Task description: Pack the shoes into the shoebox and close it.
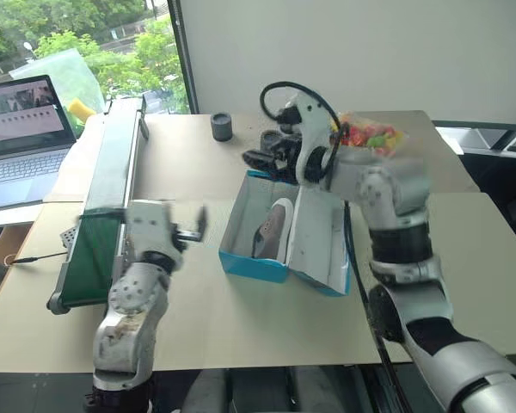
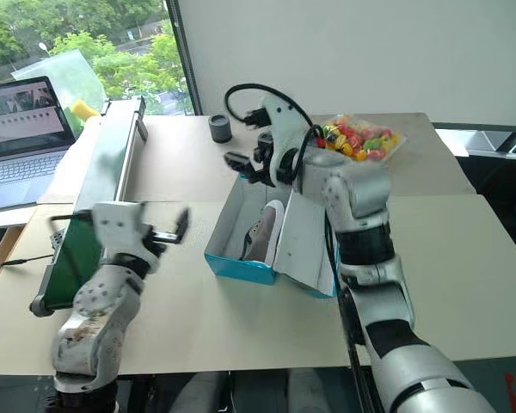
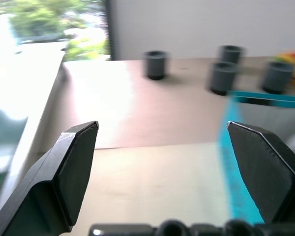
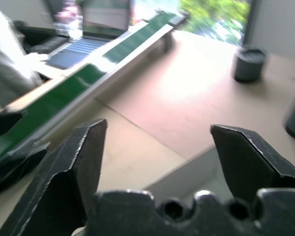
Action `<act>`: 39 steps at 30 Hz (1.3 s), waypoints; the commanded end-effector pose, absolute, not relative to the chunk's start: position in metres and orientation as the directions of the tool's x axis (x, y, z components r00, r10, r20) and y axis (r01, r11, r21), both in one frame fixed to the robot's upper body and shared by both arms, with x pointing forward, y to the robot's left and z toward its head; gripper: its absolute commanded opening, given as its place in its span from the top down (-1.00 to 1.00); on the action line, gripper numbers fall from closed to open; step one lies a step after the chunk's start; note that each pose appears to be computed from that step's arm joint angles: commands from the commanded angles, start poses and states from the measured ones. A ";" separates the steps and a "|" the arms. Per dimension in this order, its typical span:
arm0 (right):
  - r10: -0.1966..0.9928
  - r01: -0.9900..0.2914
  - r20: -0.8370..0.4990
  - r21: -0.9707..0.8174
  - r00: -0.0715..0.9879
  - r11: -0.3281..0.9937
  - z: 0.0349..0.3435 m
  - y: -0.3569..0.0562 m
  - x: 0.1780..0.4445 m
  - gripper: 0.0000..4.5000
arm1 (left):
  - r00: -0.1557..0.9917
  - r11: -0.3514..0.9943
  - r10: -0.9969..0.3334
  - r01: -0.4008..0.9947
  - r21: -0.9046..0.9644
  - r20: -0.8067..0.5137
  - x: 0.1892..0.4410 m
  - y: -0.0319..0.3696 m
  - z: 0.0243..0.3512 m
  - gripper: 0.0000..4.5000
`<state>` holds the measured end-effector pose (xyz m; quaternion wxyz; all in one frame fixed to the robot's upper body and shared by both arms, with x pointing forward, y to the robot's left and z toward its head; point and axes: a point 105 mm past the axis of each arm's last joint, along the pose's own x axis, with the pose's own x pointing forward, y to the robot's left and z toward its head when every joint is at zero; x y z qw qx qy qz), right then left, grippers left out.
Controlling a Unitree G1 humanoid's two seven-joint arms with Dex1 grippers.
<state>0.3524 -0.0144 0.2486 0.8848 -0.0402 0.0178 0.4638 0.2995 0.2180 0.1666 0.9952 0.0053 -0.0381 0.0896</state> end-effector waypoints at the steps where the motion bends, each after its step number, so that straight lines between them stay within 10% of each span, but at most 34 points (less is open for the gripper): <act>1: 0.930 -0.920 -0.061 -0.178 0.363 0.348 0.238 -0.009 0.310 -0.79 | 0.923 0.924 0.382 -0.383 0.003 0.055 0.281 0.262 0.165 -1.00; 12: 0.953 -0.952 -0.156 -0.208 0.259 0.225 0.167 0.001 0.292 -0.91 | 0.924 0.923 0.383 -0.383 0.035 0.020 0.271 0.287 0.164 -1.00; 39: 0.859 -0.849 -0.125 -0.273 0.497 0.452 0.162 -0.003 0.331 -0.91 | 0.943 0.942 0.333 -0.333 0.035 -0.013 0.289 0.281 0.157 -1.00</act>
